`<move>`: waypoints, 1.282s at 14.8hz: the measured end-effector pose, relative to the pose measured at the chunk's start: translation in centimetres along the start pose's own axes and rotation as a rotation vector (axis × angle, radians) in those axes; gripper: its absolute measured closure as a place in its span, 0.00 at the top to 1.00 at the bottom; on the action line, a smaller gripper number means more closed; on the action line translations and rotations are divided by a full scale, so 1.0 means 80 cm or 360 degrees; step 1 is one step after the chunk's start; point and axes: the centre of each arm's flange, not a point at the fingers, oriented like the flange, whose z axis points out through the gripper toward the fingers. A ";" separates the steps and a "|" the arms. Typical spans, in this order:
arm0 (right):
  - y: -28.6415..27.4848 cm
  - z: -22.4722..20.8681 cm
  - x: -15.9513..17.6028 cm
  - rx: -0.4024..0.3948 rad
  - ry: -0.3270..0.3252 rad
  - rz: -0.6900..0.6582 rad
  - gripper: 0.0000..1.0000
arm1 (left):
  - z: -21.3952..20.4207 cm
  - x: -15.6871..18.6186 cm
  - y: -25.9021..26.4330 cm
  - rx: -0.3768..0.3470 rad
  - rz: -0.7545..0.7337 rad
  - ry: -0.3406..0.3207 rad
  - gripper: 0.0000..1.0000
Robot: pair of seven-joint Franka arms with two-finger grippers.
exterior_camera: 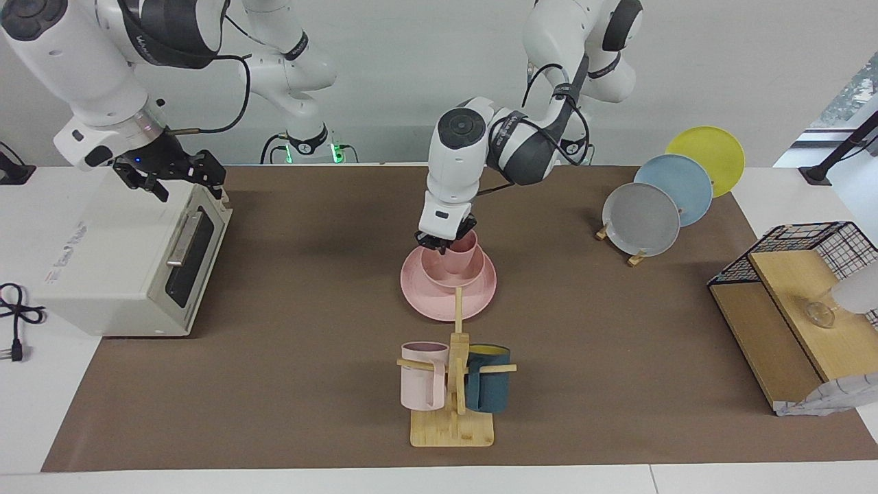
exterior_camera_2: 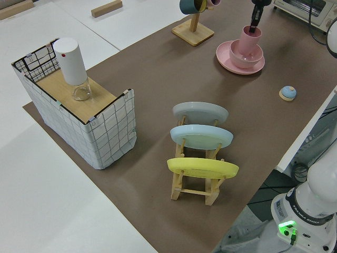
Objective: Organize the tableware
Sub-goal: 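Carry the pink cup with the left gripper over the bowl, then lower the cup into the bowl and open the left gripper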
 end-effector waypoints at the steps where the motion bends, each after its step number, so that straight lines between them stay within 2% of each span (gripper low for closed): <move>1: 0.000 0.000 0.000 0.0000 0.0000 0.0000 1.00 | 0.007 -0.002 0.001 0.0003 -0.0001 -0.0002 0.05; 10: 0.000 0.000 -0.001 0.0001 0.0001 -0.0002 1.00 | 0.033 -0.004 0.001 0.0010 0.0011 0.0021 0.06; 12: 0.000 -0.002 -0.001 0.0001 0.0005 -0.0003 1.00 | 0.033 -0.004 0.001 0.0011 0.0012 0.0023 0.21; 16: -0.003 -0.005 -0.003 0.0002 0.0012 -0.0011 1.00 | 0.020 0.003 -0.002 -0.0003 -0.0001 0.0042 0.65; 19: -0.008 -0.009 -0.005 0.0002 0.0022 -0.0024 1.00 | -0.066 0.050 -0.048 -0.0043 -0.0018 0.0095 0.99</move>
